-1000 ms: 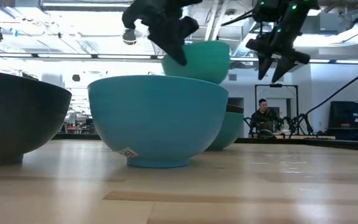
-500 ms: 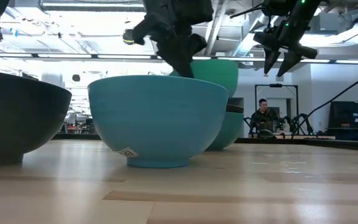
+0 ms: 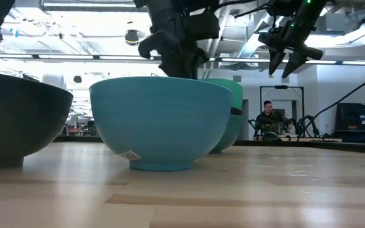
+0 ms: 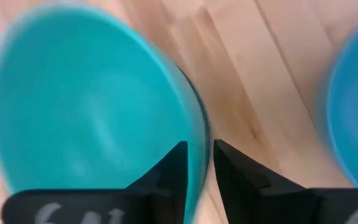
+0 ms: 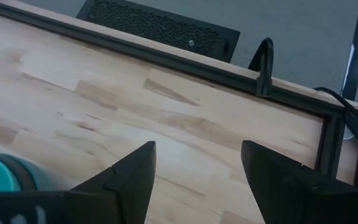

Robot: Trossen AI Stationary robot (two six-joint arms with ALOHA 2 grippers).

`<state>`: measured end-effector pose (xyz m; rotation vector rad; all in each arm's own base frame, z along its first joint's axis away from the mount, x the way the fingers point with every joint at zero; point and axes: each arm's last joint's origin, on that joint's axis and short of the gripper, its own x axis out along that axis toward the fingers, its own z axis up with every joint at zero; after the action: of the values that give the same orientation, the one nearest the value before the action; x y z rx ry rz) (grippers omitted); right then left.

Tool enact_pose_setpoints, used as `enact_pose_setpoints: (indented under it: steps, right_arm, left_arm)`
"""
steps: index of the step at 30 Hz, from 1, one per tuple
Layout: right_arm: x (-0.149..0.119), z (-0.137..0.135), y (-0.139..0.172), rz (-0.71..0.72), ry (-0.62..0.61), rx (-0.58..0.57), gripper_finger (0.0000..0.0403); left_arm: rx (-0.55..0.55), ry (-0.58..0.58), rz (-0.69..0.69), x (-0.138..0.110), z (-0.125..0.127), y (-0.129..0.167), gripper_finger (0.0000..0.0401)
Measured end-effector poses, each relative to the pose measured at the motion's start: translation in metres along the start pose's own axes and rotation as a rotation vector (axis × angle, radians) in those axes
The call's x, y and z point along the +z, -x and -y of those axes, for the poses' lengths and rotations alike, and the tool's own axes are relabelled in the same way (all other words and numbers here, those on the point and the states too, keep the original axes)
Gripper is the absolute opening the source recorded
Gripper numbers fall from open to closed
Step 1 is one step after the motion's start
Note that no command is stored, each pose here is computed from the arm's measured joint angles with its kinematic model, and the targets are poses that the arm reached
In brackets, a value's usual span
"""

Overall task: Nest bowls inside each other
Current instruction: Stack the top blue bowl on the black bowl, then stack the black bowl on the blue bowl

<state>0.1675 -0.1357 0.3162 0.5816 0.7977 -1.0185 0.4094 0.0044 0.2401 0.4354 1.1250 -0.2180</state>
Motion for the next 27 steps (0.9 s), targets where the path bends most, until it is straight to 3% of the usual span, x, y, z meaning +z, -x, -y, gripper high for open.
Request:
enact_pose_setpoints:
  steps: [4, 14, 20, 27]
  right_arm:
    - [0.000, 0.000, 0.000, 0.000, 0.011, 0.000, 0.0259]
    - [0.003, 0.005, -0.002, -0.002, 0.014, -0.013, 0.0259]
    - [0.001, 0.002, -0.002, -0.036, 0.021, 0.045, 0.0259]
    - [-0.023, -0.023, -0.009, -0.075, 0.070, 0.109, 0.0259]
  left_arm:
    - [0.077, 0.007, 0.001, 0.004, 0.003, 0.009, 0.0092]
    - [0.136, 0.076, -0.015, 0.013, 0.007, 0.036, 0.0125]
    - [0.149, 0.123, -0.003, 0.017, 0.004, 0.044, 0.0126]
    - [0.088, 0.198, -0.104, 0.007, 0.012, 0.044, 0.0126]
